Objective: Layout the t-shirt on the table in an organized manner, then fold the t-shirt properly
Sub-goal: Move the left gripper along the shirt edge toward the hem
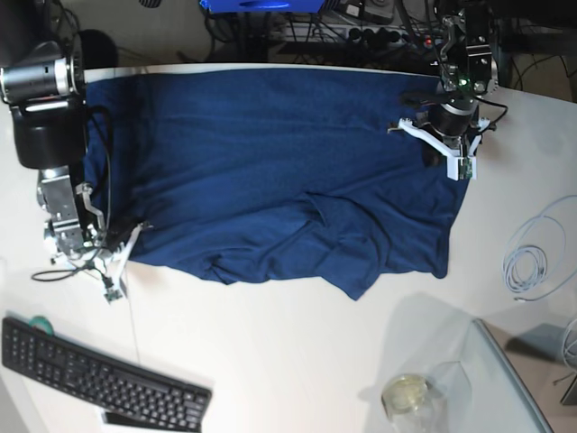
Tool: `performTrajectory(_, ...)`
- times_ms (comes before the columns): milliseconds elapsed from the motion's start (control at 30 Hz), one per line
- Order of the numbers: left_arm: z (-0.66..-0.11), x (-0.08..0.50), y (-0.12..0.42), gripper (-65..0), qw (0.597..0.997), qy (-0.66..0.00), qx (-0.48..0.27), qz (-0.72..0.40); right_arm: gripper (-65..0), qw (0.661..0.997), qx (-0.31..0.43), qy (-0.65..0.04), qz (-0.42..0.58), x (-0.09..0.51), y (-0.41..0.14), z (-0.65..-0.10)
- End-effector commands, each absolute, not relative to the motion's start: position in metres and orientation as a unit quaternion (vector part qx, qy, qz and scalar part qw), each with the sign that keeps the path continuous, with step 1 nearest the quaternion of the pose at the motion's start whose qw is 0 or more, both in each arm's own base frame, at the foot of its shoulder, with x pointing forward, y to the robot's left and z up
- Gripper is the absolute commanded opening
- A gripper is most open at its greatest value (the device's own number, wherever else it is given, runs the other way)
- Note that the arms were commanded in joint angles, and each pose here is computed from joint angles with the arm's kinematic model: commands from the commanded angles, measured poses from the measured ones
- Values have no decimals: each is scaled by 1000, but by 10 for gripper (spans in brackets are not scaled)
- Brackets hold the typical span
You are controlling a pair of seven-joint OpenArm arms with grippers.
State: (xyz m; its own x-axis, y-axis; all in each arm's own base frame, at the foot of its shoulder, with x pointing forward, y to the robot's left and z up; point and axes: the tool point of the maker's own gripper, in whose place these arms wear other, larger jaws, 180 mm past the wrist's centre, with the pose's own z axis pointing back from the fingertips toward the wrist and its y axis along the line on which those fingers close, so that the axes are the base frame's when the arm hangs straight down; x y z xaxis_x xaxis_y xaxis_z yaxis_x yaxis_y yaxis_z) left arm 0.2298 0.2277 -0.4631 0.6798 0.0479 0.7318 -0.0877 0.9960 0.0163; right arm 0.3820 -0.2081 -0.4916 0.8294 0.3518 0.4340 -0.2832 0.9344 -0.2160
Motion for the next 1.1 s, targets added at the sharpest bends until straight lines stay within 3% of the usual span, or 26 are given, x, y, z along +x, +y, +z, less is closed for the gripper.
performTrajectory(0,-457,234,231,-650,910,-411,29,35,-650,947,-79,-266,160,404,-215,-474)
performTrajectory(300,-484,217,235,-650,926,-375,28,46,-650,944,-106,-285,130,409,-231,-475)
performTrajectory(533,-479,225,235,-650,922,-385,28,45,-650,943,-107,-290,128,412,-231,-472)
performTrajectory(800,-415,269,225,-650,883,-467,24,28,-647,908,-110,-376,149,425,-211,-425)
performTrajectory(1067,-381,358,217,-650,885,-464,6,43,-647,905,-105,-381,159,416,-202,-425)
